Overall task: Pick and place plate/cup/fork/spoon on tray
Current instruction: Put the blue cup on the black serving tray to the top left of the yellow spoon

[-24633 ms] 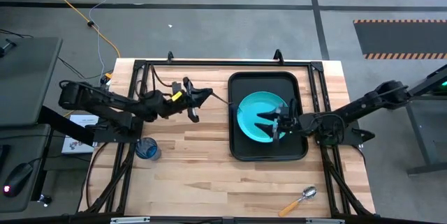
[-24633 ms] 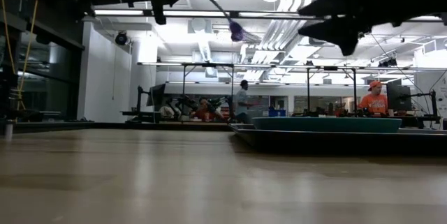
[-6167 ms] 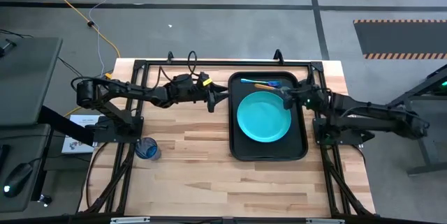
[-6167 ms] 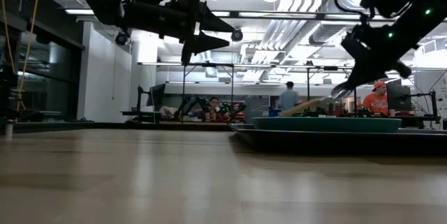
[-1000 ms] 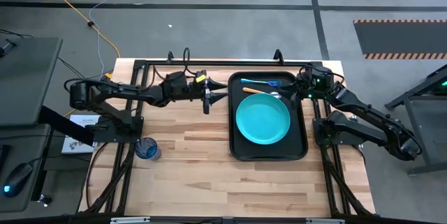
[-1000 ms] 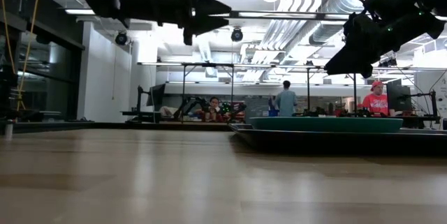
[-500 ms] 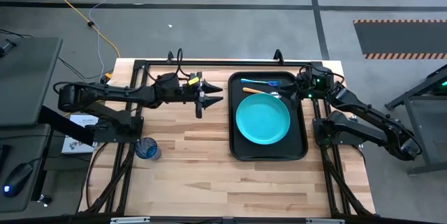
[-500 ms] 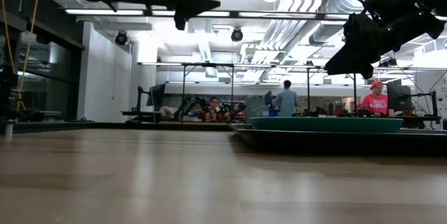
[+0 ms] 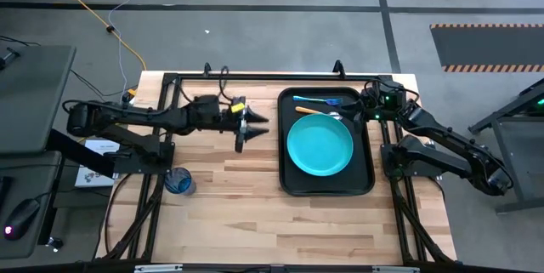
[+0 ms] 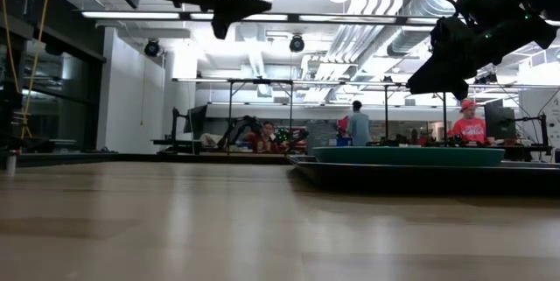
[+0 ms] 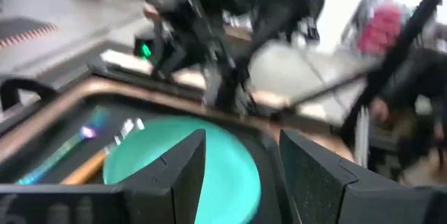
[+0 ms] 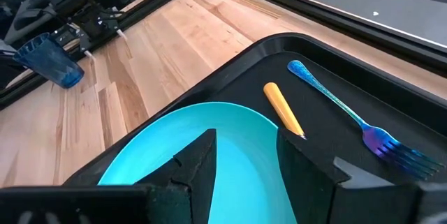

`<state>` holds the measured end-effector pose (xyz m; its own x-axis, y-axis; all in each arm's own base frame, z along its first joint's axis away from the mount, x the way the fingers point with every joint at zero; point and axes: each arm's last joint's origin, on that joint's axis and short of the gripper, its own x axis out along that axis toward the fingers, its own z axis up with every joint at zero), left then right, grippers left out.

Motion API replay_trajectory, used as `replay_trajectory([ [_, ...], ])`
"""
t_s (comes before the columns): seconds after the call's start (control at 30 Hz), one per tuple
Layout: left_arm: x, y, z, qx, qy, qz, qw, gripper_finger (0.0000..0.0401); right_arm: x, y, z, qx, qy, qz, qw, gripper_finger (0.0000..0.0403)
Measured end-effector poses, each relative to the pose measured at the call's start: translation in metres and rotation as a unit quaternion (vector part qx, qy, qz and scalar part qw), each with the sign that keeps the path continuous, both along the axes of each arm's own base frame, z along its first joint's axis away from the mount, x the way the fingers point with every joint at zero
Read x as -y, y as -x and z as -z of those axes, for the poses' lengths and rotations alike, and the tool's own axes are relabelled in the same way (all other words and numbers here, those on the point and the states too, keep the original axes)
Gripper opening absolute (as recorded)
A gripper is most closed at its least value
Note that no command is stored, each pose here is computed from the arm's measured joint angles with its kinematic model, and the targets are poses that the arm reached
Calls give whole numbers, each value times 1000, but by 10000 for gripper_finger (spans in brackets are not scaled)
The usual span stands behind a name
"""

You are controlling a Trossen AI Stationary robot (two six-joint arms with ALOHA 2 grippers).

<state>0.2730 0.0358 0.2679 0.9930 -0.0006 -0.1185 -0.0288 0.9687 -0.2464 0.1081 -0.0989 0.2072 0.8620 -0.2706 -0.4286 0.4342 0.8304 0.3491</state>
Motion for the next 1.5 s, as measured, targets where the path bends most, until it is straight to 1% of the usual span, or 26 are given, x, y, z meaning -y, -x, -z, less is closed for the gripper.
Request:
replay_trajectory([
  [0.13, 20, 1, 16, -85, -11, 33, 996, 172, 0, 0, 0, 0, 1, 0, 1000, 142],
  [0.23, 40, 5, 28, -149, -4, 40, 988, 172, 0, 0, 0, 0, -1, 1, 1000, 142],
  [0.3, 58, 9, 34, -183, -8, 59, 981, 172, 0, 0, 0, 1, -2, 1, 1000, 142],
  [0.43, 98, 18, 38, -207, -30, 120, 971, 172, 0, 0, 0, 0, -2, 1, 1000, 142],
  [0.47, 108, 20, 36, -213, -40, 133, 967, 172, 0, 0, 0, 0, -2, 1, 1000, 142],
  [0.53, 124, 24, 27, -234, -50, 139, 961, 172, 0, 0, 0, 0, -1, 2, 1000, 142],
  [0.6, 136, 30, 14, -276, -57, 126, 951, 172, 0, 0, 0, 0, -1, 3, 1000, 142],
  [0.7, 148, 46, -4, -350, -62, 93, 930, 173, 0, 0, 0, 0, -1, 3, 1000, 142],
  [0.77, 155, 56, -14, -384, -38, 80, 919, 177, 0, 0, 0, 0, -1, 3, 1000, 142],
  [0.83, 163, 66, -19, -411, -14, 69, 909, 186, 0, 0, 0, -1, 2, 2, 1000, 142],
  [0.9, 170, 75, -19, -429, 7, 62, 901, 198, 0, 0, 0, -3, 7, 0, 1000, 142],
  [0.97, 175, 84, -16, -453, 22, 45, 890, 211, 0, 0, 0, -5, 10, -1, 1000, 142],
  [1.03, 177, 94, -13, -477, 23, 21, 879, 224, 0, 0, 0, -6, 10, 0, 1000, 142],
  [1.17, 177, 109, -10, -507, 13, -30, 861, 242, 1, 0, 1, -13, 12, 11, 1000, 142],
  [1.33, 174, 124, -7, -546, 2, -76, 835, 250, 1, 2, 4, -33, 16, 23, 999, 142],
  [1.43, 171, 131, -6, -563, 12, -112, 819, 250, 1, 2, 5, -38, 15, 22, 999, 142],
  [1.5, 171, 134, -6, -573, 27, -122, 810, 250, 1, 2, 5, -38, 15, 22, 999, 142],
])
